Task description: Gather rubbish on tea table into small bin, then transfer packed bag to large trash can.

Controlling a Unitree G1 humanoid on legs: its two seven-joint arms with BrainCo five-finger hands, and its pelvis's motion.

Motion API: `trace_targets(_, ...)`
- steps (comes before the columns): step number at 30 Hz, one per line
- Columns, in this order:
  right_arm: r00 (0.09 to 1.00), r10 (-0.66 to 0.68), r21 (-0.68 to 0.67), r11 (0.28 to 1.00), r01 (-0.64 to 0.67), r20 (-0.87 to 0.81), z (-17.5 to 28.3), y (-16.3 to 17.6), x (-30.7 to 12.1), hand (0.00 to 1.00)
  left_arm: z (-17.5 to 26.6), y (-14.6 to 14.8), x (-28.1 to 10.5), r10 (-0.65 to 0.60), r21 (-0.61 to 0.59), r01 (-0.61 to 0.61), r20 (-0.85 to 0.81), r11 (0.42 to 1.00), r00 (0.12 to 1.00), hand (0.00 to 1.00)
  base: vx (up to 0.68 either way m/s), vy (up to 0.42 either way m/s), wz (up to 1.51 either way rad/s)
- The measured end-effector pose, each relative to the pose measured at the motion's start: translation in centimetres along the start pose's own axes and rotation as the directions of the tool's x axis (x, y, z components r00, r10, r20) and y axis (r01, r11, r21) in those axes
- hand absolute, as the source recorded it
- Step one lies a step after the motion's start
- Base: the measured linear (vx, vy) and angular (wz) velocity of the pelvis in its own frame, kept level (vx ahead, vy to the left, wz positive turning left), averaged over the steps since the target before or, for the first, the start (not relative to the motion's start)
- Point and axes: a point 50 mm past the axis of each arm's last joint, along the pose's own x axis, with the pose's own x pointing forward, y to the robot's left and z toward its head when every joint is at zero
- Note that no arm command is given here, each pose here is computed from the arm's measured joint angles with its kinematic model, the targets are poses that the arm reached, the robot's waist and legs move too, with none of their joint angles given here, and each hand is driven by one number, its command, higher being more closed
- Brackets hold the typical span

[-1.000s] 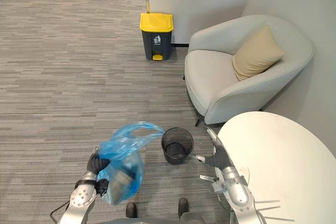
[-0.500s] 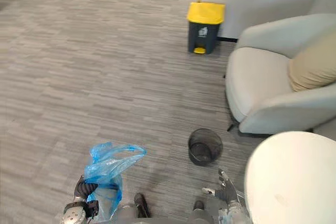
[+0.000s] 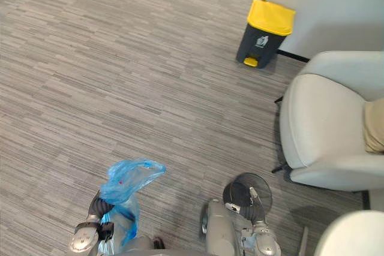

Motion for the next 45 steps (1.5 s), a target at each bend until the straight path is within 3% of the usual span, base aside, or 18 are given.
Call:
trace_targets(7,0.992,0.006,-0.066,0.998,0.003,0.125,2.9,-0.6,0.2,0.00,-0.8,-2.9,-0.9,-0.022,-0.118,0.018,-0.038,0.993,0.999,1.00,0.73,-0.104,-0.18)
trace_targets(17,0.977,-0.042,-0.081,0.995,0.060,0.207,4.9,-1.5,0.5,0.00,1.4,-5.1,-1.7,-0.075,-0.162,0.084,0.061,0.983,0.995,1.00,0.62,0.220,-1.10)
trace_targets(28,0.982,-0.015,-0.069,0.997,0.028,0.186,4.6,0.4,0.5,0.00,4.7,-3.5,0.1,-0.082,-0.057,0.095,0.190,0.994,0.978,1.00,0.52,0.176,-0.52)
trace_targets(31,0.995,-0.016,-0.080,0.997,0.024,0.099,2.9,0.2,1.3,0.00,4.0,-3.1,1.0,-0.084,-0.028,0.090,0.149,0.996,0.985,1.00,0.50,-0.056,0.23)
trace_targets(37,0.990,-0.031,-0.105,0.993,0.046,0.139,3.8,-0.8,1.1,0.00,2.8,-5.0,0.2,-0.077,-0.138,0.088,0.089,0.986,0.993,1.00,0.60,-0.109,-0.12)
trace_targets(45,0.976,-0.069,-0.086,0.992,0.088,0.206,5.5,-1.2,1.6,0.00,1.4,-5.8,-1.2,-0.085,-0.172,0.091,0.043,0.981,0.995,1.00,0.46,0.126,-0.60)
